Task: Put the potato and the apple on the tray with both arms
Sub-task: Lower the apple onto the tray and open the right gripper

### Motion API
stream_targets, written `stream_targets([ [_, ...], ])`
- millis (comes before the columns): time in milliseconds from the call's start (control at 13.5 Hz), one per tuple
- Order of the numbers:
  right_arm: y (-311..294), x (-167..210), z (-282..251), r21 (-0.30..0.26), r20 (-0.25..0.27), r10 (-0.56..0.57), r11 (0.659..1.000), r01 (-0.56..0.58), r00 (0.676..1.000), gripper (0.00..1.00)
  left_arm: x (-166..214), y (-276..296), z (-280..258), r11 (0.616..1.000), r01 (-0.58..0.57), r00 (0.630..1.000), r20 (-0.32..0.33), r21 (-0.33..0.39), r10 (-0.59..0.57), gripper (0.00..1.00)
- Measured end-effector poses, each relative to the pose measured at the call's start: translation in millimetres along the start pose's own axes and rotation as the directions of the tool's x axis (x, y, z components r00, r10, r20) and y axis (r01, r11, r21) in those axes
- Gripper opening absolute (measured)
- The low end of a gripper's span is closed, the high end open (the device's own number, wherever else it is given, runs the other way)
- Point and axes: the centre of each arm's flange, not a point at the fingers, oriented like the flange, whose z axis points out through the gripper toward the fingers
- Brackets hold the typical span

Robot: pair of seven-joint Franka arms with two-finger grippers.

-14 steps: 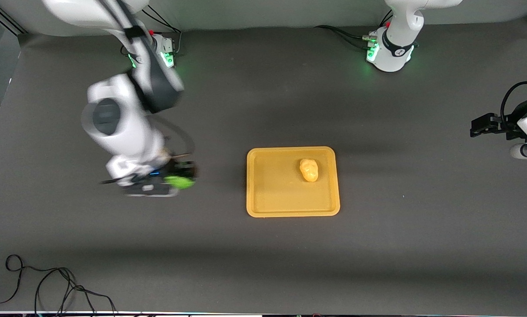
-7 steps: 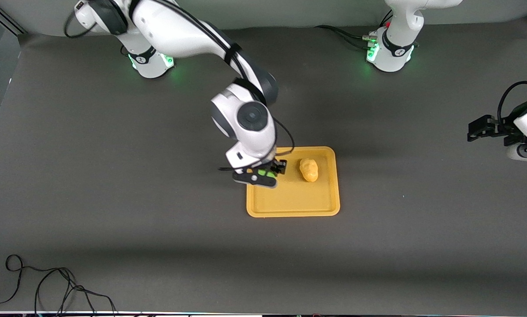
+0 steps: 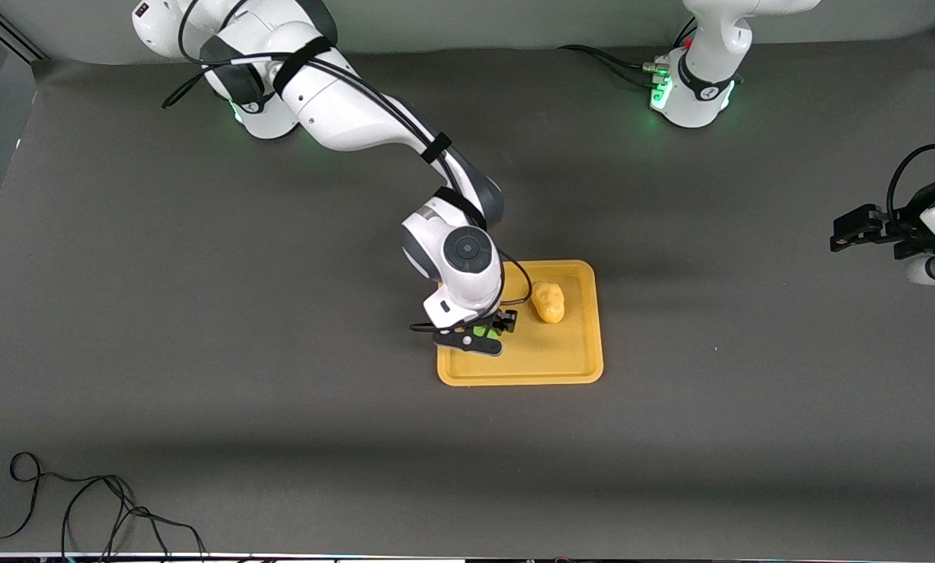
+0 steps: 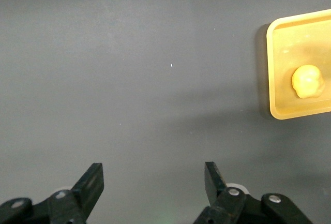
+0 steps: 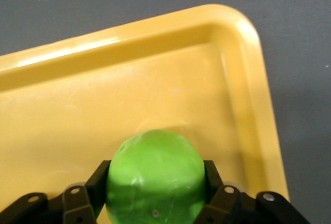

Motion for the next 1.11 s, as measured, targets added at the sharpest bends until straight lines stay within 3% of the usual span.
stream_targets([
  [296,-12,-11,-5,0.012,-0.007,-0.020,1.000,0.020,1.000,0.75,0,-1,0,1.000,0.001,1.000,0.000,0.000,-0.001,0.89],
  [1111,-8,-7,2,-0.019,-0.034,-0.039,0.999,0.038,0.999,0.76,-1,-5,0,1.000,0.008,1.000,0.001,0.000,-0.008,0.91],
])
